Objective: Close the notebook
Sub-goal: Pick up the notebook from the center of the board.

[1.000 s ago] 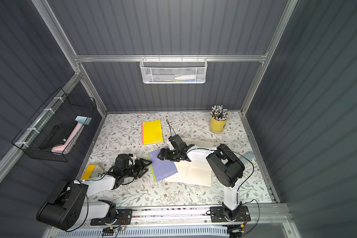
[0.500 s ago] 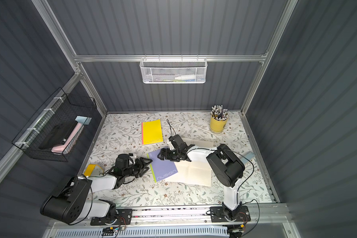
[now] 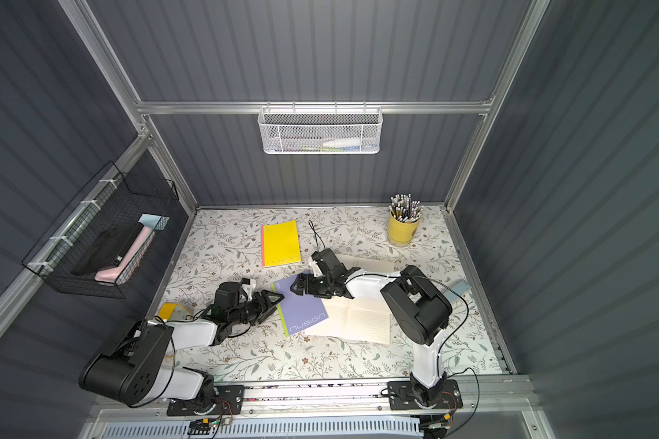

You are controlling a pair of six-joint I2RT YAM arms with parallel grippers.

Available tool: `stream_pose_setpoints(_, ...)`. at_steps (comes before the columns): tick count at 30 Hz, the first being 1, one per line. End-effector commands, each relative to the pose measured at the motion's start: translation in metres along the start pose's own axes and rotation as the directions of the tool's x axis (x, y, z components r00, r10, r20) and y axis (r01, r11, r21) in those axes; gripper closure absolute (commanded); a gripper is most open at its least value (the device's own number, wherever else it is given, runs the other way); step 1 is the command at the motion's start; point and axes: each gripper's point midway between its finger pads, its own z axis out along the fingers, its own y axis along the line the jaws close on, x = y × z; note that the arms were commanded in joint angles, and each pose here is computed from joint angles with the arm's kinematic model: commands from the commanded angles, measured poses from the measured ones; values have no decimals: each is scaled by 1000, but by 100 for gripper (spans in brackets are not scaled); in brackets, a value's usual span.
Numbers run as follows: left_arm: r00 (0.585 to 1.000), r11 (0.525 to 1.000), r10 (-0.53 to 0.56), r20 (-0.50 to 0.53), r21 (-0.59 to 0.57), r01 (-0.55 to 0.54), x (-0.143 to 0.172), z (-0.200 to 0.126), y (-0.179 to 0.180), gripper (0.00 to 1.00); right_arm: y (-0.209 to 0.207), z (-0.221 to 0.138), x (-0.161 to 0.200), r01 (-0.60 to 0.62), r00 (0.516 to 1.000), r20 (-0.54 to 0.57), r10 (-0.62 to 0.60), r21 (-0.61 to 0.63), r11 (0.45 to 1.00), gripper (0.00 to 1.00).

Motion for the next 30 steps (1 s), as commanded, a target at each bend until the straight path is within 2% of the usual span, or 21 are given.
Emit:
stream_pose_setpoints(1,998,998,49,-49,-39,-51,14,-2,19,35,-26,11,25,-54,995,-78,59,57,997,9)
stream_pose_setpoints(12,998,993,-16,-55,112,23,10,13,2,34,-30,13,29,-65,994,-81,70,57,996,9)
stream_pose_setpoints(19,998,981,40,-38,193,-32,2,8,-25,34,-34,20,34,-84,992,-91,87,45,995,9)
stream_pose_setpoints(23,996,982,86,-27,171,-80,-4,4,-34,34,-33,21,35,-84,992,-92,88,42,996,10)
stream_pose_setpoints(28,993,995,98,-65,-13,-99,-5,4,-13,34,-30,16,28,-59,995,-78,64,61,996,10)
stream_pose_setpoints(30,994,996,79,-78,-38,-82,-2,3,-8,34,-28,11,23,-42,997,-67,47,79,996,10)
